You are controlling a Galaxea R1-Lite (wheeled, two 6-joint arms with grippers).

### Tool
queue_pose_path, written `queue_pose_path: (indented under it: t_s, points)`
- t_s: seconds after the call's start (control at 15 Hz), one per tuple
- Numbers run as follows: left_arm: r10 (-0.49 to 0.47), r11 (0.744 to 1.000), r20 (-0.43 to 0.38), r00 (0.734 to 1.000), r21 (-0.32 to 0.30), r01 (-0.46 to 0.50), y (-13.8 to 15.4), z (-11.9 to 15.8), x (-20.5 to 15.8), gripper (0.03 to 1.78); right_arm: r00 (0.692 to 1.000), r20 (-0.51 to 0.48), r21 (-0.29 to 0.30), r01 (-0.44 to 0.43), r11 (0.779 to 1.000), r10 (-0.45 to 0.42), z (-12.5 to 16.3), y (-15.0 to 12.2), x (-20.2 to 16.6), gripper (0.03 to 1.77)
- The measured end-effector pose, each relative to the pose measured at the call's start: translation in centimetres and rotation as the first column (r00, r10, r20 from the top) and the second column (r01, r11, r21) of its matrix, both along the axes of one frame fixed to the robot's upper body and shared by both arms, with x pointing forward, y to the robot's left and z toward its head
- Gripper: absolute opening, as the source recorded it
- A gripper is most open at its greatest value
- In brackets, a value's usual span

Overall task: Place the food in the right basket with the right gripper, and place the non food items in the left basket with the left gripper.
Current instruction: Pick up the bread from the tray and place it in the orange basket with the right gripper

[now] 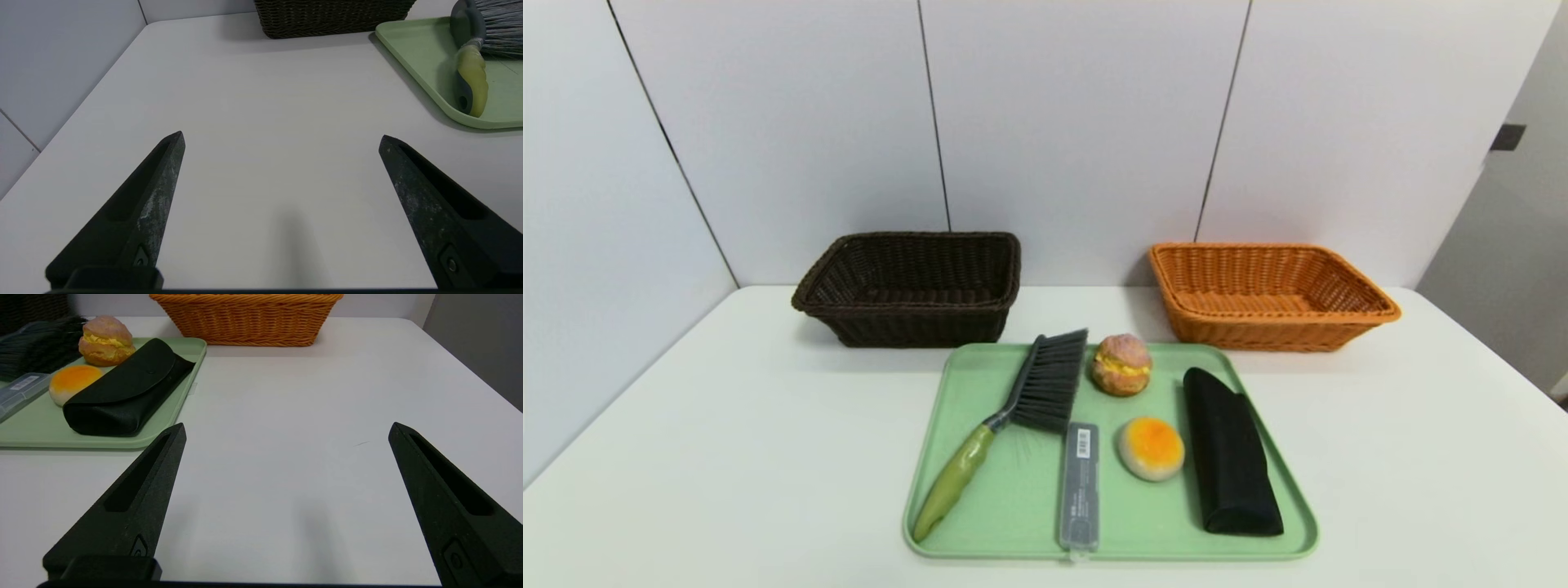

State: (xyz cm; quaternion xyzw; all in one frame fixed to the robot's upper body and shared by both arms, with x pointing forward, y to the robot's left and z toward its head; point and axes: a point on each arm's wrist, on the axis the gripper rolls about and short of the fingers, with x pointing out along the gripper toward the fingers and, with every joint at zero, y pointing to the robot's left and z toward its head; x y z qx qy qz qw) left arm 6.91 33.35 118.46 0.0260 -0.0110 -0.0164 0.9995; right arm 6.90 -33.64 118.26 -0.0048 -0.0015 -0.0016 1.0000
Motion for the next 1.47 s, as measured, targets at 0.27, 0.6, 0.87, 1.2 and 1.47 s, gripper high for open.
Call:
queue_pose_path:
  t_s: [0.27, 0.6, 0.87, 1.2, 1.47]
  points:
    - [0.021, 1.0, -0.002, 1.0, -0.005, -0.021, 0.0, 0.0, 0.0, 1.69, 1.0, 0.004, -0.078, -0.008, 0.997, 0.009, 0.3, 0.0, -0.1, 1.71]
    - [0.022, 1.0, 0.057, 0.998, -0.006, -0.022, 0.1, 6.5, -2.4, 1.69, 0.998, 0.063, 0.0, -0.03, 1.0, 0.03, 9.7, 0.1, -1.7, 1.71]
    - [0.006, 0.999, -0.111, 0.994, -0.051, -0.011, 0.1, 14.1, -2.5, 1.69, 0.988, -0.121, 0.172, -0.076, 0.982, 0.098, 18.8, 0.2, 1.5, 1.71]
    - [-0.079, 0.969, -0.337, 0.938, -0.247, -0.007, -0.2, 22.5, 4.3, 1.69, 0.869, -0.381, 0.337, -0.187, 0.923, 0.315, 22.3, 1.6, 10.1, 1.71]
    - [-0.236, 0.951, -0.517, 0.823, -0.295, 0.088, -2.0, 23.7, 11.0, 1.69, 0.749, -0.476, 0.495, -0.205, 0.844, 0.461, 23.6, 6.2, 15.8, 1.71]
